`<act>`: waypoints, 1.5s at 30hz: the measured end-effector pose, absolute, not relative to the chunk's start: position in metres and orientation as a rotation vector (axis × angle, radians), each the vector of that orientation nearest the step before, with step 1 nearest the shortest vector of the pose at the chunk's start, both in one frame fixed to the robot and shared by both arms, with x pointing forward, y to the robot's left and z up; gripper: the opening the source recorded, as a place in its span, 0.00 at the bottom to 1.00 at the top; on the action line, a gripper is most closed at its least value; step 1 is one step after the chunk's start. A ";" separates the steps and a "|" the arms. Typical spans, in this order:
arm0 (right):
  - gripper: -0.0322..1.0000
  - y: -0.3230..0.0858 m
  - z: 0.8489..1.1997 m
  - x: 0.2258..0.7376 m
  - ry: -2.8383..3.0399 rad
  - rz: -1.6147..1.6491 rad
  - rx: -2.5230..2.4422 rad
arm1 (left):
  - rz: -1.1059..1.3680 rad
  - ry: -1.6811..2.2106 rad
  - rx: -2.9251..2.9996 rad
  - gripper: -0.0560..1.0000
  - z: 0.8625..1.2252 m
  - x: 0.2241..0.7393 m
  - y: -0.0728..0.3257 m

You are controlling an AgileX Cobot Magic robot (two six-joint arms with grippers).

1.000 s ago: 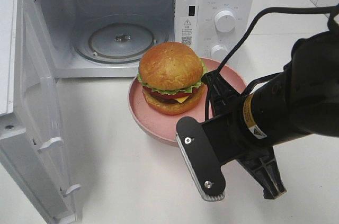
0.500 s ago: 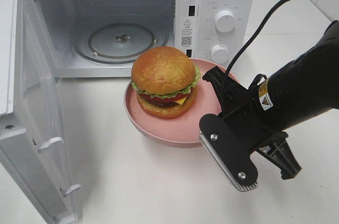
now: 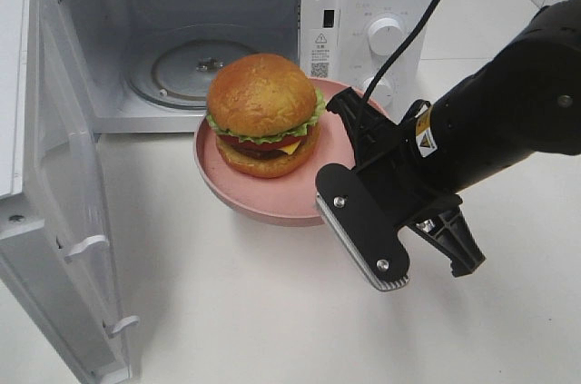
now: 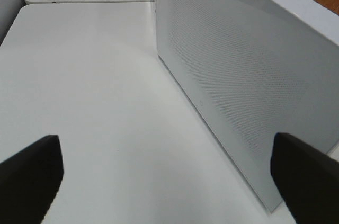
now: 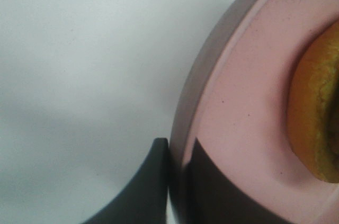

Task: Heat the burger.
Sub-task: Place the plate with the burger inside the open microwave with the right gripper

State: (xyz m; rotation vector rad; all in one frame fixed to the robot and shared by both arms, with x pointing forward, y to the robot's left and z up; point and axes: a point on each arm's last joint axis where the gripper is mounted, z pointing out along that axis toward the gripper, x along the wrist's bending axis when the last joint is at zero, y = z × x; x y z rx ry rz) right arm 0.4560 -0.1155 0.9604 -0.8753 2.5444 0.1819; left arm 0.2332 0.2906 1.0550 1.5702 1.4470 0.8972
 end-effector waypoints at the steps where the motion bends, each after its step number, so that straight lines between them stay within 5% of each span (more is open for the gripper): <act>1: 0.07 -0.114 0.959 0.458 2.551 0.178 -0.877 | 0.897 1.447 1.570 0.99 1.055 0.233 0.291; 45: 0.07 -0.054 0.942 0.524 2.510 0.274 -0.718 | 0.897 1.447 1.570 0.99 1.055 0.233 0.291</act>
